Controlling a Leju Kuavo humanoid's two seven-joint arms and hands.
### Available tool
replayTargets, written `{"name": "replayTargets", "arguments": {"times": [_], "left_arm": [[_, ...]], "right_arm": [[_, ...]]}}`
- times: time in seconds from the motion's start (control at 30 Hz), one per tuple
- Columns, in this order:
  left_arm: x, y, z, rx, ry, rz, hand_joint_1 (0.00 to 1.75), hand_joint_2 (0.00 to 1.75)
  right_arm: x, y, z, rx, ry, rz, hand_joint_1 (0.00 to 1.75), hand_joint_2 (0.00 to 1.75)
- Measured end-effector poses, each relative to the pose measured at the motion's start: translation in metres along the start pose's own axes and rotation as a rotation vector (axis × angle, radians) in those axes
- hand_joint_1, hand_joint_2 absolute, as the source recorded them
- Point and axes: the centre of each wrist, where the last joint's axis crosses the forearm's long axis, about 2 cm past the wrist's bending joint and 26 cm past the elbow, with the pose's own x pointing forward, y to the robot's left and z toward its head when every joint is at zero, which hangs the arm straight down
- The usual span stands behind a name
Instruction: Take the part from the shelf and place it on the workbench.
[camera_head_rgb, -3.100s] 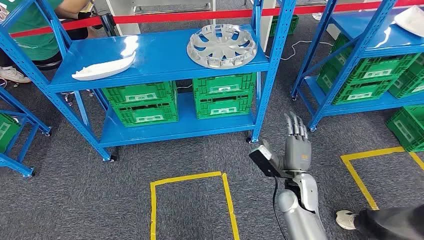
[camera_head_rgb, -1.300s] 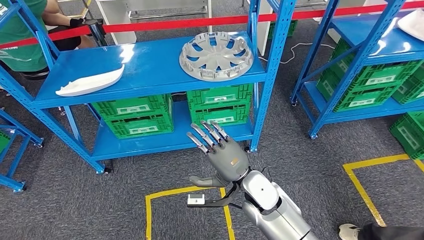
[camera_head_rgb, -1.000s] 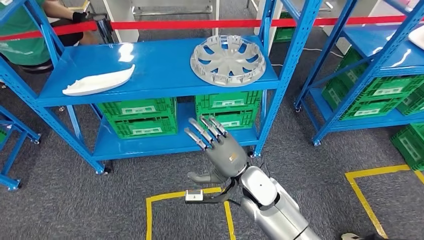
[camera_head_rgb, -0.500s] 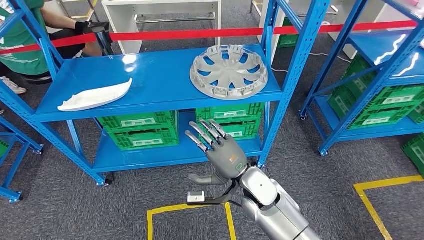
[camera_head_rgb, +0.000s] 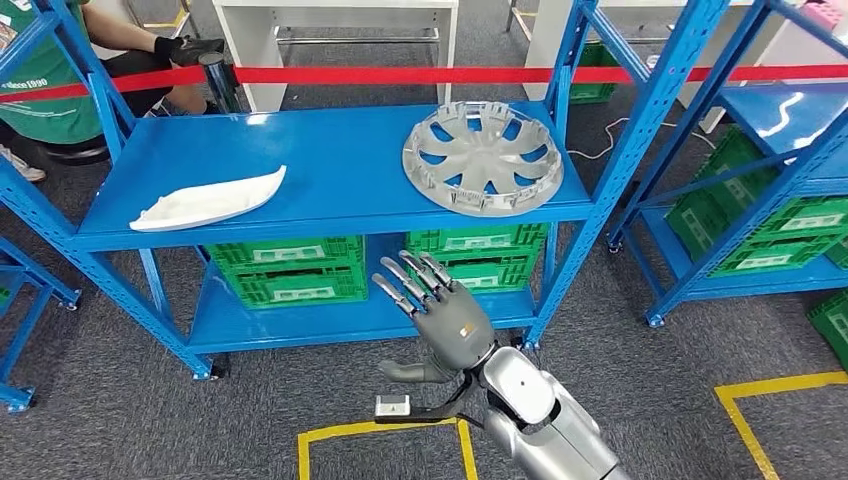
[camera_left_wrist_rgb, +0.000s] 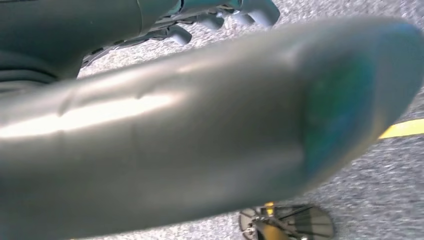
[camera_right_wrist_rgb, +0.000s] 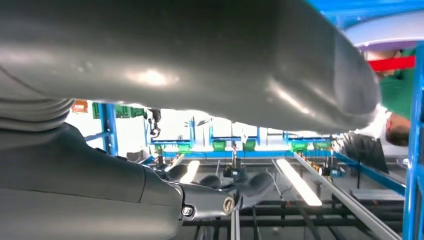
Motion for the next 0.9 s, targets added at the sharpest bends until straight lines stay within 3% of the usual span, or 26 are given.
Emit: {"name": "replayTargets", "arguments": {"times": [0.53, 0.9], "left_arm": [[0.002, 0.001, -0.001, 0.0, -0.002, 0.025, 0.0, 0.0], [-0.001, 0.003, -0.002, -0.015, -0.028, 0.01, 0.0, 0.0]], "right_arm": [[-0.001, -0.001, 0.001, -0.006, 0.022, -0.005, 0.0, 0.0], [-0.002, 0.0, 0.017, -0.038, 0.083, -0.005, 0.0, 0.0]]}}
